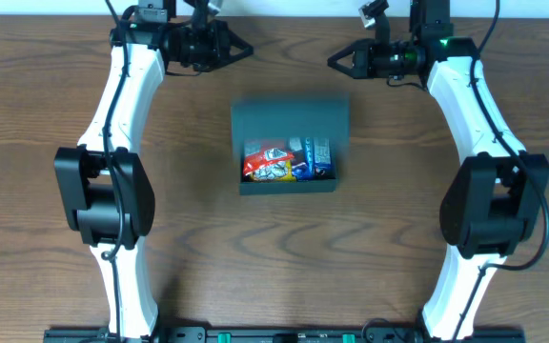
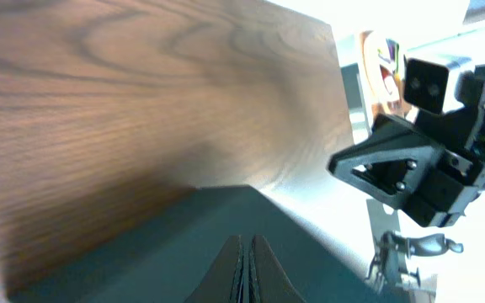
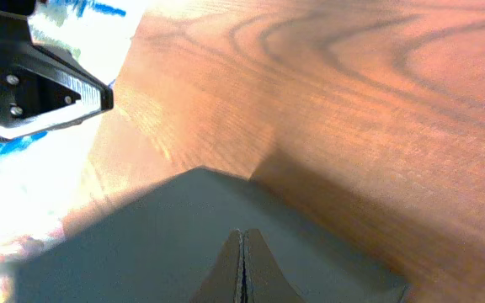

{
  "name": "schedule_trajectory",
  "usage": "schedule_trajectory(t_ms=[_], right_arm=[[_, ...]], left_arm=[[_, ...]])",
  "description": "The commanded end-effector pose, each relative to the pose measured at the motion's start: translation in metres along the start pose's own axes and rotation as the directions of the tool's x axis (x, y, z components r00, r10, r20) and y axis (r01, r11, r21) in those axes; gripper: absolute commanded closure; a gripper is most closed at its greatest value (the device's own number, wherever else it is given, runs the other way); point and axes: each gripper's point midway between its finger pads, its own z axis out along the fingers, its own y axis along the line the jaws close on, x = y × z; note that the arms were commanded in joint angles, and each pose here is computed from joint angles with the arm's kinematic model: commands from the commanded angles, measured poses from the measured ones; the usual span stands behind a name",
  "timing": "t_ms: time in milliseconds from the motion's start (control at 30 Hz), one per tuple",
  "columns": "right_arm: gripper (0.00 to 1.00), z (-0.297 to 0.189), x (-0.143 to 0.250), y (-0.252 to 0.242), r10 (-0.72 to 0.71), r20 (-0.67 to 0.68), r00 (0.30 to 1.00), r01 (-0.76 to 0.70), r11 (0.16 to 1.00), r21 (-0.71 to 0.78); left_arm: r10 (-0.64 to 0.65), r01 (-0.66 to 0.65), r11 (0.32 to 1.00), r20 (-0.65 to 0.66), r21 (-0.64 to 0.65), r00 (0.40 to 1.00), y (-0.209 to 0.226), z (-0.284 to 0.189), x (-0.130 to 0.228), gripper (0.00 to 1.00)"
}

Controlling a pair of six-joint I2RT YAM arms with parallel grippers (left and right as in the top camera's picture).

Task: Pack container
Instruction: 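Swing the lid forward with both grippers to close the box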

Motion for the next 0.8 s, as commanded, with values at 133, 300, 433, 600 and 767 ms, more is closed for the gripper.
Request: schedule_trajectory(t_ms=[133,300,433,600,767], right_arm=[[0.99,-0.007,0.026,0.011,-0.044,-0.098,0.994,0.05,0.997,0.059],[0.99,-0.018,0.047,-0.002,-0.011,-0.182,0.983,0.057,0.966,0.251],[0.99,-0.044,0.063,-0.01,0.018,-0.241,0.97,0.1,0.878,0.469],[0.99,-0.093,0.065,0.003,0.03,-0.216,0.976,0.12,0.754,0.645],[0.99,-0.134,0.049,0.029,-0.042,-0.12,0.992,0.114,0.711,0.694]], left_arm=[[0.055,-0.062,0.995,-0.083,-0.083,0.995,0.003,-0.009,0.026,0.94],[0.069,-0.097,0.973,-0.138,-0.209,0.988,0.009,-0.02,0.043,0.94],[0.102,-0.174,0.92,-0.214,-0.351,0.972,0.013,-0.025,0.062,0.94],[0.172,-0.296,0.879,-0.331,-0.374,0.928,0.004,-0.008,0.087,0.94],[0.212,-0.354,0.864,-0.378,-0.358,0.901,-0.007,0.007,0.099,0.94]])
